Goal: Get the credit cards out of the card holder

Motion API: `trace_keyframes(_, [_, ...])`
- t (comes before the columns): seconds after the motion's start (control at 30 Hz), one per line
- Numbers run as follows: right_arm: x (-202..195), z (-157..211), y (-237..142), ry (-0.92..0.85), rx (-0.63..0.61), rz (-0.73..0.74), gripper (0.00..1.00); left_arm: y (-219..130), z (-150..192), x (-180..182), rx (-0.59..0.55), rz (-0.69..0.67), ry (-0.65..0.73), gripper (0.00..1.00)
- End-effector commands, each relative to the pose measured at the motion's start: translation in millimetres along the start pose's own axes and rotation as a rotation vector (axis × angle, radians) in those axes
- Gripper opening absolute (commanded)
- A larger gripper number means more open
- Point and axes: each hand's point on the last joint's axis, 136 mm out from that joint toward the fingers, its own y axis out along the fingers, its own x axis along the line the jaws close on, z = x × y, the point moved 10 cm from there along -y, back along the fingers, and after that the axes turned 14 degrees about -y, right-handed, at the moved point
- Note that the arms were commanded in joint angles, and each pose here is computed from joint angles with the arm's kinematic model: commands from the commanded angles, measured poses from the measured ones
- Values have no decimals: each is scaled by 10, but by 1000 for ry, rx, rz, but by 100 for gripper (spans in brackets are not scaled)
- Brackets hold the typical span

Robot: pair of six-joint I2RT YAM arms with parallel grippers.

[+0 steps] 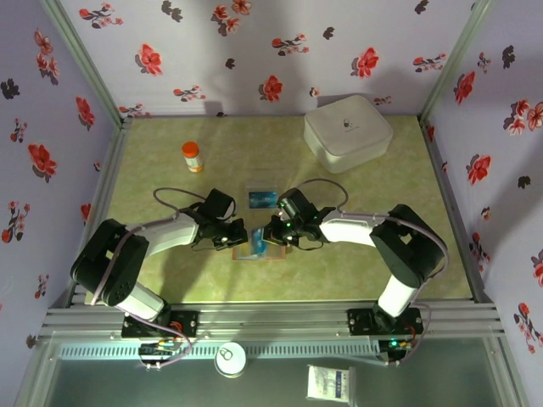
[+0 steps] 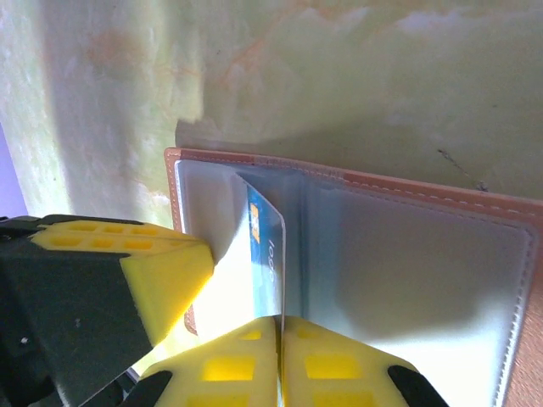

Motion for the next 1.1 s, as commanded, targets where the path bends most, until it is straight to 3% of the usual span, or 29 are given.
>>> trace_keyframes(0.0, [-63,51,-121,-11,1,72,6,-28,34,49,2,-55,4,0])
trace_keyframes(0.33, [160,-130,-377,-216,27,145,3,-175,13,-71,-32,7,12,0])
trace_keyframes(0.7, [425,-478,-664,-869,184,313,1,-325,-34,25,-74,21,-12,1])
trace_keyframes(1.07, [587,-934,-661,-1409,352,315,0,-394,-66,152,-85,17,-30,2])
